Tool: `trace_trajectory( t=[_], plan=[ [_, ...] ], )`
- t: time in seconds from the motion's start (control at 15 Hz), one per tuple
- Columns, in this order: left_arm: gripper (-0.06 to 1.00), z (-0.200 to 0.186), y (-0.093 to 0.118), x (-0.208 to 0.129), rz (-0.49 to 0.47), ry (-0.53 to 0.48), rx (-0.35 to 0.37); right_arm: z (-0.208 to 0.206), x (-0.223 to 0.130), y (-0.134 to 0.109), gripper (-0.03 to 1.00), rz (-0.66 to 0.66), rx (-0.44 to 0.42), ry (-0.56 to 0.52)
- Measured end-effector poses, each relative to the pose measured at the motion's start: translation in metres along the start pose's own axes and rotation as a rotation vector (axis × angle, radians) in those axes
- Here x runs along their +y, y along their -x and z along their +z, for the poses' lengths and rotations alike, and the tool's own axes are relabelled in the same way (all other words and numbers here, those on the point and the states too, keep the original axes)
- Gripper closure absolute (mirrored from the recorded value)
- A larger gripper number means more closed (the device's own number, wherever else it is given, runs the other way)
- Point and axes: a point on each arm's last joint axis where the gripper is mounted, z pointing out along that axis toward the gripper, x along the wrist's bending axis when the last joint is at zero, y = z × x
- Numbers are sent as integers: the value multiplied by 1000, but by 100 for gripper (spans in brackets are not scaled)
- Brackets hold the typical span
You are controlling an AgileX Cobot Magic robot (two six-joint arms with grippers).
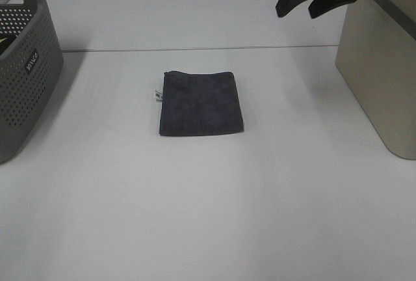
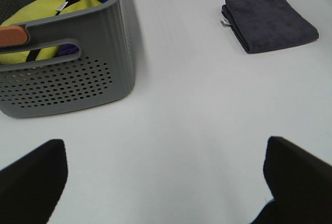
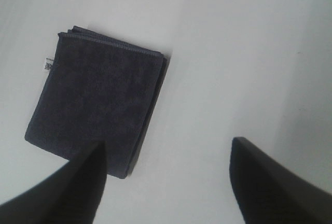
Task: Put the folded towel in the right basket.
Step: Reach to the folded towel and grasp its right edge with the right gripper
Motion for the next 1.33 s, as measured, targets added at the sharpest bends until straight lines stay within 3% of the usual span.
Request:
trace_trajectory(
  t=[0.13, 0.53, 1.0, 1.33],
  plan=[
    [-3, 0, 0, 0, 0, 0, 0, 58, -8, 7, 32, 90, 76, -91],
    [-3, 0, 0, 0, 0, 0, 0, 146, -21, 21, 32, 199, 249, -285],
    [-3, 0, 0, 0, 0, 0, 0, 195, -39, 25, 33, 240, 391, -365],
    [-3, 0, 0, 0, 0, 0, 0, 207, -37, 3, 35, 232, 417, -329]
  ],
)
